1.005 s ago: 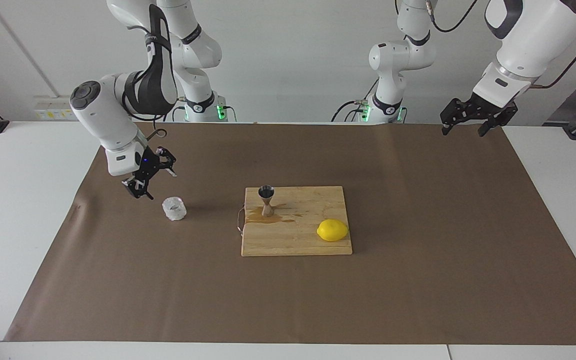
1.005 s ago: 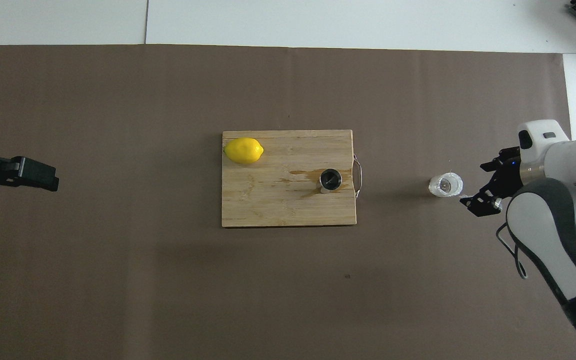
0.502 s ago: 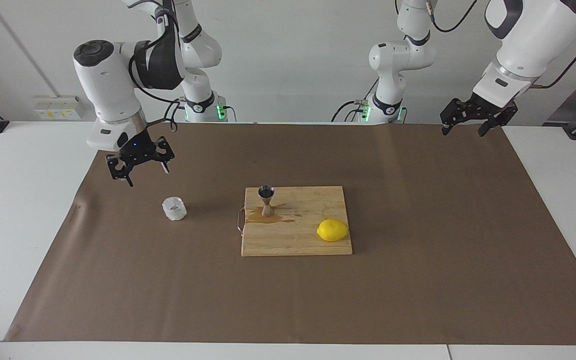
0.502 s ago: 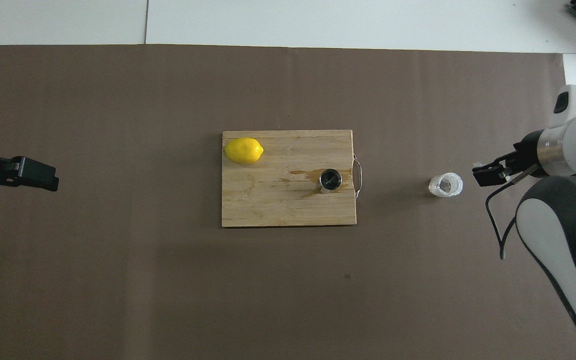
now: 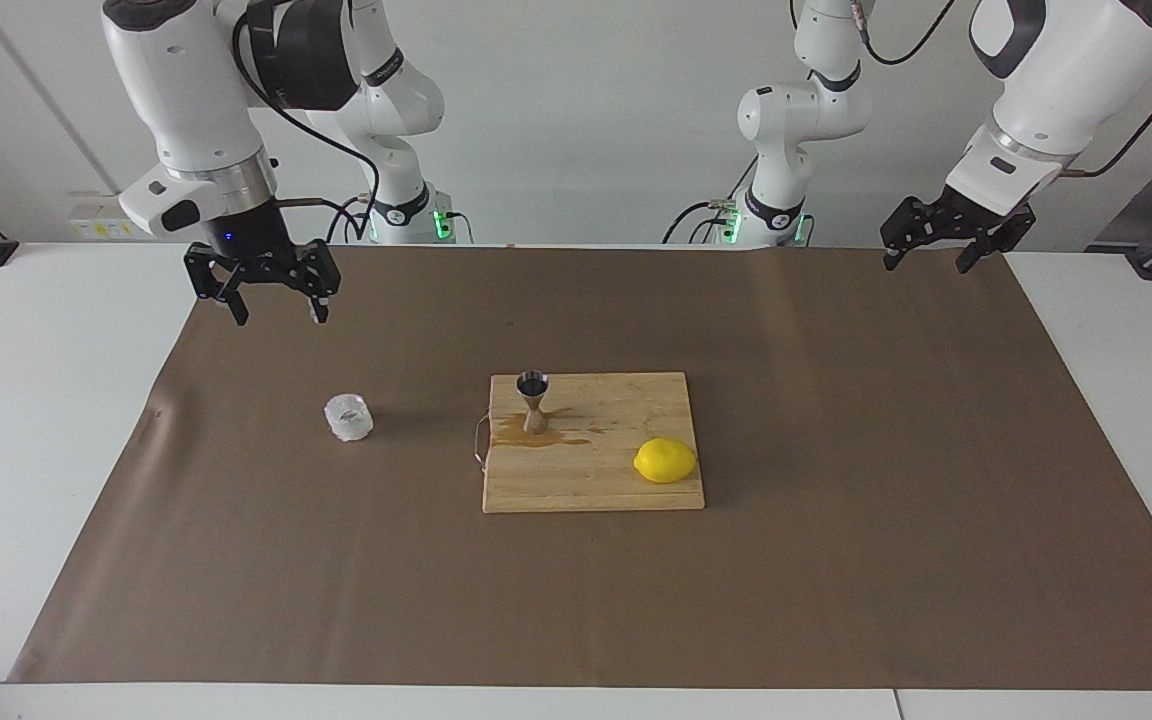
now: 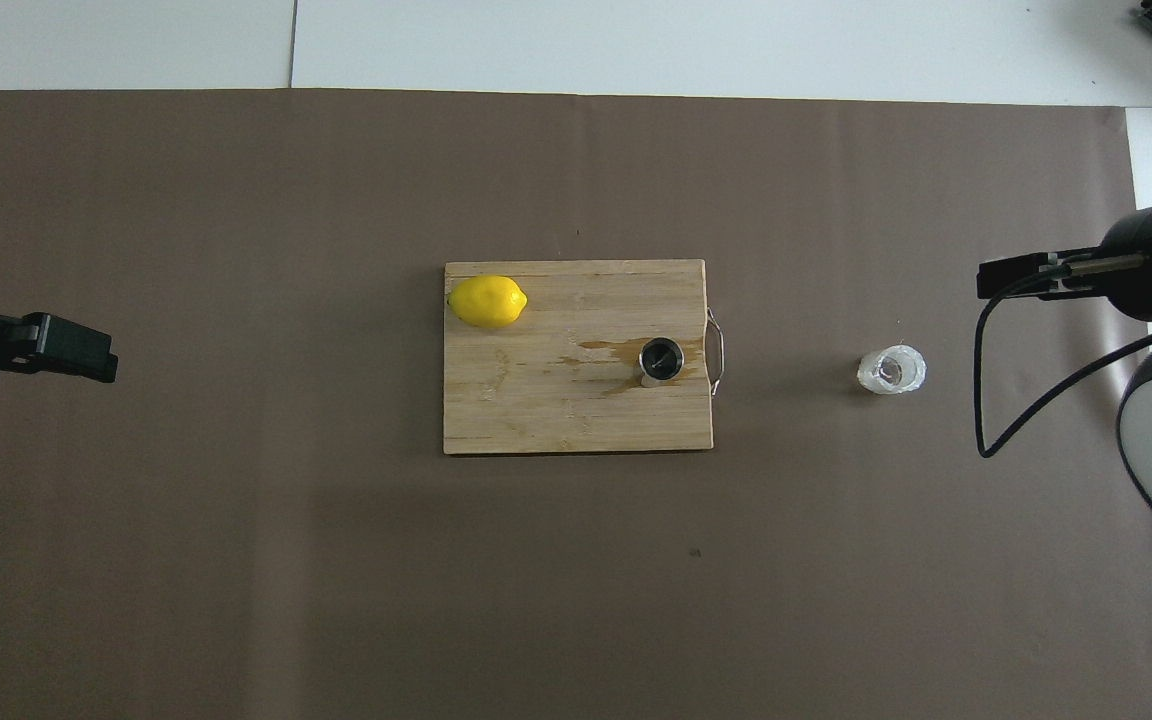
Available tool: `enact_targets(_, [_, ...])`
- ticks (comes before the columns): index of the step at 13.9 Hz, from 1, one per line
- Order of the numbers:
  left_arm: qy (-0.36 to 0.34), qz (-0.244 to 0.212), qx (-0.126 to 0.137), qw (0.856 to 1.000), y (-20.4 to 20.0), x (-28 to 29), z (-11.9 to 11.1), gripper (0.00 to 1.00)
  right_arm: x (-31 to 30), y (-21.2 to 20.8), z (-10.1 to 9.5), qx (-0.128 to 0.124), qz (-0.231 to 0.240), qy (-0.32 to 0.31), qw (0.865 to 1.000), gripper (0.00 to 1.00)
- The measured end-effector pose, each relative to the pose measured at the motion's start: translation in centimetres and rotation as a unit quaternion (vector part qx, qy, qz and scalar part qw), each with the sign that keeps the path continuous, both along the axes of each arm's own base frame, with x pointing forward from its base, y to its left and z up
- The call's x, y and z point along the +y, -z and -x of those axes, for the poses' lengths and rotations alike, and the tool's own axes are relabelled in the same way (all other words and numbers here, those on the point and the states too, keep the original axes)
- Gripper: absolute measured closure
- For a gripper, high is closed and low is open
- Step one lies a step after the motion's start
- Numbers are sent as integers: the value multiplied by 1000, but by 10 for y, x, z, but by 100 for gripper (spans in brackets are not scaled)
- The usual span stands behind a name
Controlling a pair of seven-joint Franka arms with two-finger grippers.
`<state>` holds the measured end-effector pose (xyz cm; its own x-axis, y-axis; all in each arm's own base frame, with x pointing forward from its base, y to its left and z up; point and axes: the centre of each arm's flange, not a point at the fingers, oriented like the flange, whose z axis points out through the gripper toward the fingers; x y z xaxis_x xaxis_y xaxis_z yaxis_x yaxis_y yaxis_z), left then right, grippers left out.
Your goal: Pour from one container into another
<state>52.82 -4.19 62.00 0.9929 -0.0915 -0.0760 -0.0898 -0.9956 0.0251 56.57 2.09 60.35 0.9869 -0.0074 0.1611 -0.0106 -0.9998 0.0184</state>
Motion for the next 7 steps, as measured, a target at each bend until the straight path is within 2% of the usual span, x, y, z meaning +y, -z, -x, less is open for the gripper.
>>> enact_targets(4, [0, 0, 0, 1000, 0, 0, 0, 0, 10, -38, 12, 12, -9, 63, 998, 0])
enact_targets(7, [0, 0, 0, 1000, 0, 0, 0, 0, 8, -56, 22, 46, -19, 77, 996, 0])
